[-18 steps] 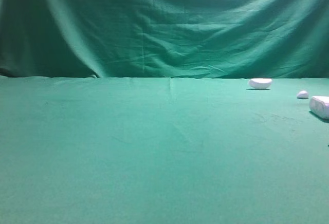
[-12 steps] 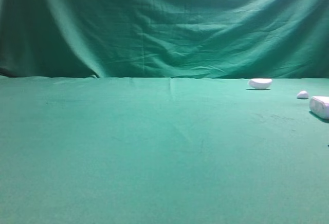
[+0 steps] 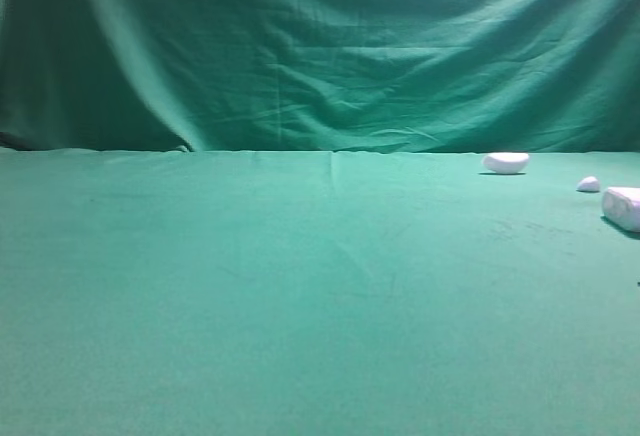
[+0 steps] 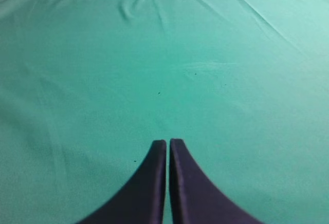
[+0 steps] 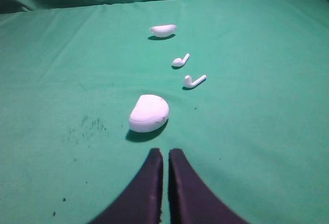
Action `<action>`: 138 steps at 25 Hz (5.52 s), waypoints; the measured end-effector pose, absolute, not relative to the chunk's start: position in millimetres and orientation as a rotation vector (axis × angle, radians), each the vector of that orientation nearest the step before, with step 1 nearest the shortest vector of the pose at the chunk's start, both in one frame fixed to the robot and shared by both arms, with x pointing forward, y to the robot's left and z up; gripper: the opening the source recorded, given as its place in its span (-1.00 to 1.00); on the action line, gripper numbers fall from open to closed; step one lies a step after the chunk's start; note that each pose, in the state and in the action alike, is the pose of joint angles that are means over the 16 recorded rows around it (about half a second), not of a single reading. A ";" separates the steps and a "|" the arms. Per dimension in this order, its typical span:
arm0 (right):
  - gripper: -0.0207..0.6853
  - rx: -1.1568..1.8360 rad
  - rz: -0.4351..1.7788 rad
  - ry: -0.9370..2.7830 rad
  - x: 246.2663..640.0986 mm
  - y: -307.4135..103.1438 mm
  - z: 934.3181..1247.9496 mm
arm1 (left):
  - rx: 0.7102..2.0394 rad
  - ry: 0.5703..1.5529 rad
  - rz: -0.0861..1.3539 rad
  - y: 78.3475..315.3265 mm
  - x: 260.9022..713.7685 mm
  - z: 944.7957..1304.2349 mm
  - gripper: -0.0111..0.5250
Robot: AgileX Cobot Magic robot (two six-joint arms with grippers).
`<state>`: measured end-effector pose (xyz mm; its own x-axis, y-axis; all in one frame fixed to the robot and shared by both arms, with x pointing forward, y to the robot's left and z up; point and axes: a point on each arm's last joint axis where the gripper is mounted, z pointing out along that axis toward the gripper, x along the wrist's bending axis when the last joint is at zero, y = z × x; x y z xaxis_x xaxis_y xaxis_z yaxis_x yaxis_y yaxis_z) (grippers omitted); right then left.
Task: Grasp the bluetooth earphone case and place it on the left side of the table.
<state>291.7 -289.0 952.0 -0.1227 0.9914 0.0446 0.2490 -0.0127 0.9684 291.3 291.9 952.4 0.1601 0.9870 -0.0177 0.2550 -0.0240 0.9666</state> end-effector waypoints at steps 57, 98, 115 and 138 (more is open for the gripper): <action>0.51 1.813 0.325 2.279 534.2 -231.7 957.3 | 1.471 1.269 0.956 291.9 291.3 952.4 -0.96; -0.04 0.892 0.640 2.707 583.2 70.3 991.2 | 1.471 1.269 0.956 291.9 291.3 952.4 -0.96; 0.52 0.835 0.689 2.772 564.0 114.6 964.9 | 1.471 1.269 0.956 291.9 291.3 952.4 -0.96; -0.94 0.998 0.761 2.521 506.2 -5.9 1183.4 | 1.471 1.269 0.956 291.9 291.3 952.4 -0.96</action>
<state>506.2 -5.9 1183.4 -0.7028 0.7043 -0.1002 0.5312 0.6133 0.5845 291.3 291.9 952.4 0.1601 0.9870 -0.0177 0.2550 -0.0240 0.9666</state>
